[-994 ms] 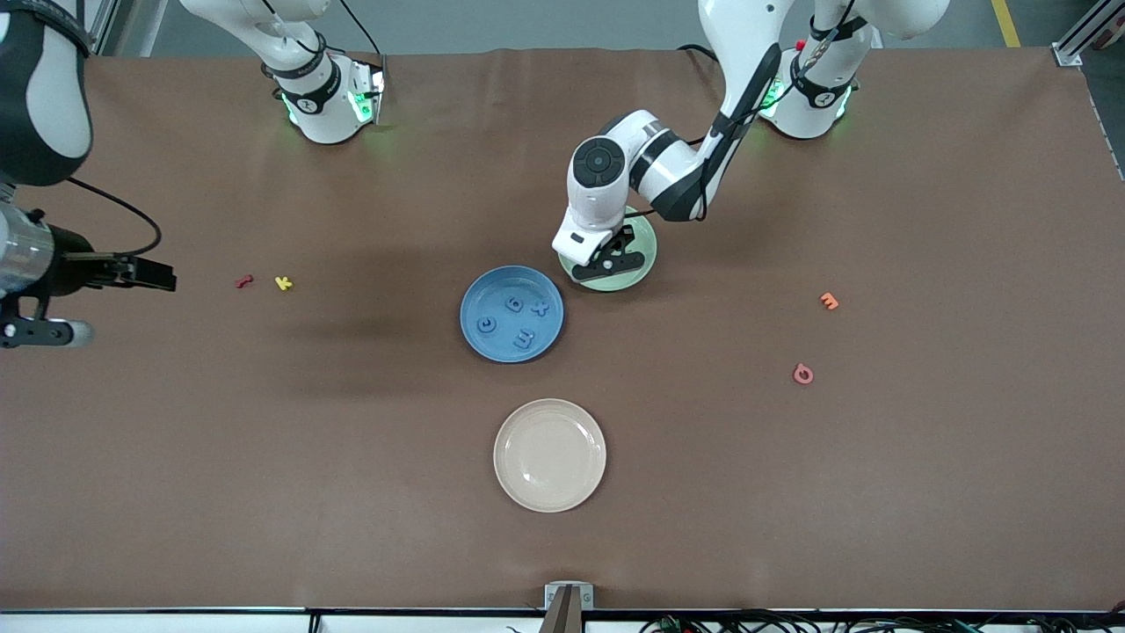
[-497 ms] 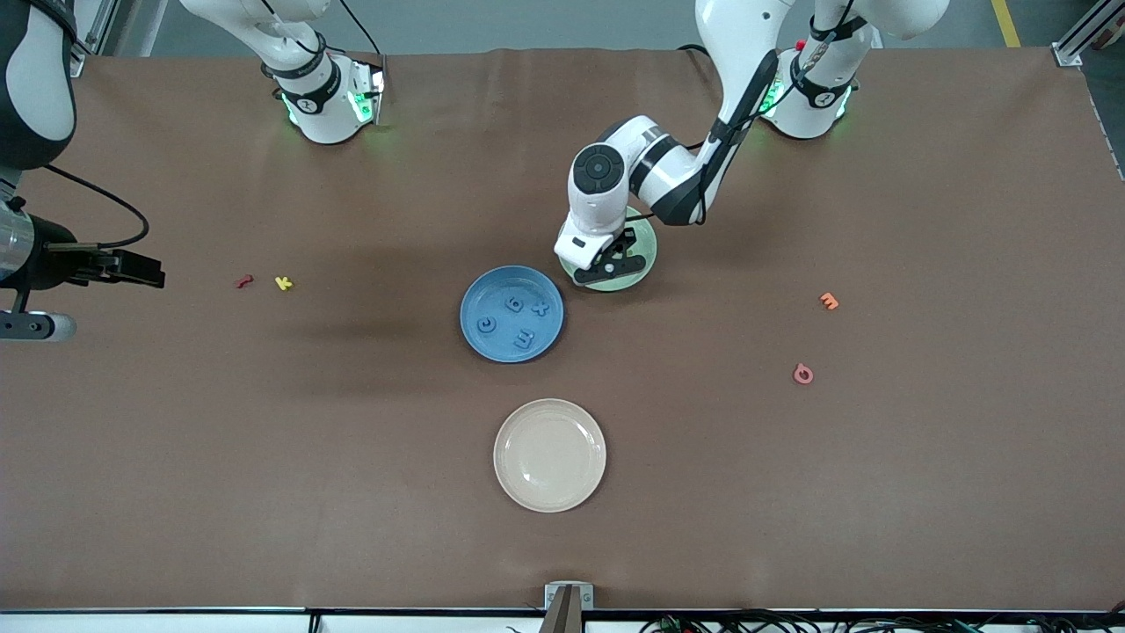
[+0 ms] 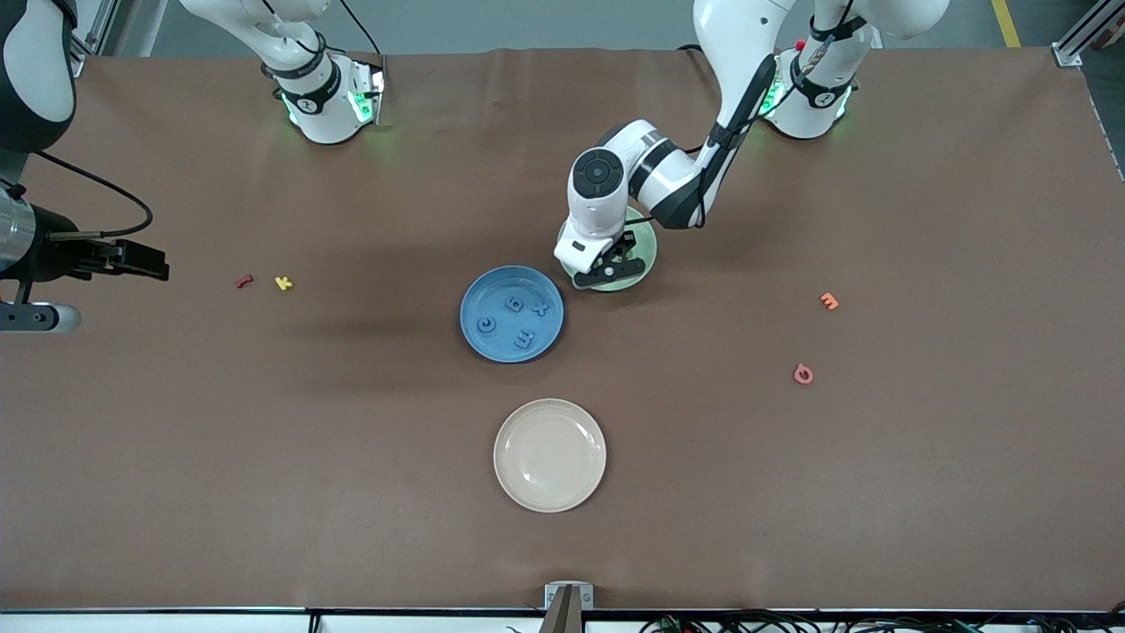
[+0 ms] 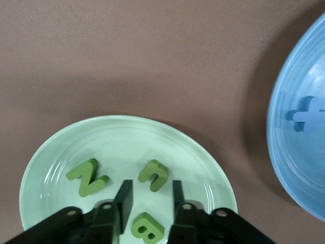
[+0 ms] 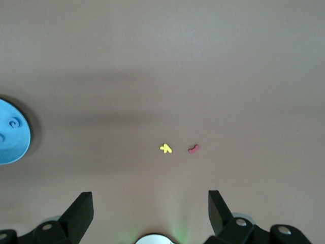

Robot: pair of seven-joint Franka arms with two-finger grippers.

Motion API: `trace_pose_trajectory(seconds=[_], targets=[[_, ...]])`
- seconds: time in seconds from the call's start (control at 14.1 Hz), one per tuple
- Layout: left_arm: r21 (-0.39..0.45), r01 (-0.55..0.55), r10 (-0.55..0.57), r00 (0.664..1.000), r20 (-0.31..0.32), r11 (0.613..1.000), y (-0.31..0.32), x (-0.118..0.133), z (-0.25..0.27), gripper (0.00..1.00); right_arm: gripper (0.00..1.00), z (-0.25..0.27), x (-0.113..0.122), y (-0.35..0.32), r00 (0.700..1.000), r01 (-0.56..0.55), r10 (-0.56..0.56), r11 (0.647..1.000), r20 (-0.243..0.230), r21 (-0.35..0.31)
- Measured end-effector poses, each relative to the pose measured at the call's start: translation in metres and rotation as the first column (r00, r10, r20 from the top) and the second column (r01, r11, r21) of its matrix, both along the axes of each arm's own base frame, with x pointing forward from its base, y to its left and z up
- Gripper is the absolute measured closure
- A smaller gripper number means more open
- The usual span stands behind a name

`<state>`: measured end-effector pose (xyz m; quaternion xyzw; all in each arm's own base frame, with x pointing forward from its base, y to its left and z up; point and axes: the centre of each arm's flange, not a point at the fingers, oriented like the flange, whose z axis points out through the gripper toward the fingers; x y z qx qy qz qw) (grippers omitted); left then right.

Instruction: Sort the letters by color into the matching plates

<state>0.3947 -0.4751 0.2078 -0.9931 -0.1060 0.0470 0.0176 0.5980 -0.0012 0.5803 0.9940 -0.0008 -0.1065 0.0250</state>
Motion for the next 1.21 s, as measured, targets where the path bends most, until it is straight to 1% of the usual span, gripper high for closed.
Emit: trace_pose_trajectory(seconds=[0.07, 0.14, 0.21, 0.36, 0.57, 0.78, 0.99, 1.21], targets=[[-0.003, 0.0, 0.0, 1.0, 0.003, 1.0, -0.001, 0.001, 0.002, 0.48, 0.0, 0.004, -0.004, 0.001, 1.0, 0.0, 0.0, 1.0, -0.003, 0.002], [-0.007, -0.001, 0.001, 1.0, 0.006, 1.0, -0.002, 0.003, 0.004, 0.38, 0.0, 0.011, -0.008, 0.001, 1.0, 0.0, 0.0, 1.0, 0.001, 0.006], [-0.012, -0.004, 0.004, 1.0, 0.011, 1.0, -0.003, 0.005, 0.006, 0.27, 0.0, 0.019, -0.014, 0.002, 1.0, 0.0, 0.0, 1.0, 0.011, 0.009], [-0.029, -0.016, 0.017, 0.999, 0.029, 0.999, -0.002, 0.016, 0.017, 0.09, 0.0, 0.038, -0.027, 0.003, 0.999, 0.0, 0.0, 1.0, 0.035, 0.013], [-0.064, -0.024, 0.028, 0.998, 0.056, 0.998, 0.008, 0.047, 0.058, 0.07, 0.0, 0.062, -0.044, 0.004, 0.998, 0.0, 0.0, 1.0, 0.063, 0.012], [-0.069, -0.029, 0.032, 0.998, 0.048, 0.997, 0.039, 0.082, 0.127, 0.06, 0.0, 0.082, -0.061, 0.005, 0.996, -0.003, 0.002, 1.0, 0.092, 0.011], [-0.066, -0.009, 0.011, 0.999, 0.03, 0.998, 0.098, 0.112, 0.195, 0.04, 0.0, 0.085, -0.072, 0.002, 0.996, 0.006, -0.007, 1.0, 0.09, 0.012], [-0.071, 0.029, -0.028, 1.0, 0.013, 0.997, 0.167, 0.129, 0.253, 0.02, 0.0, 0.083, -0.074, -0.008, 0.996, 0.025, -0.028, 0.999, 0.086, 0.028]])
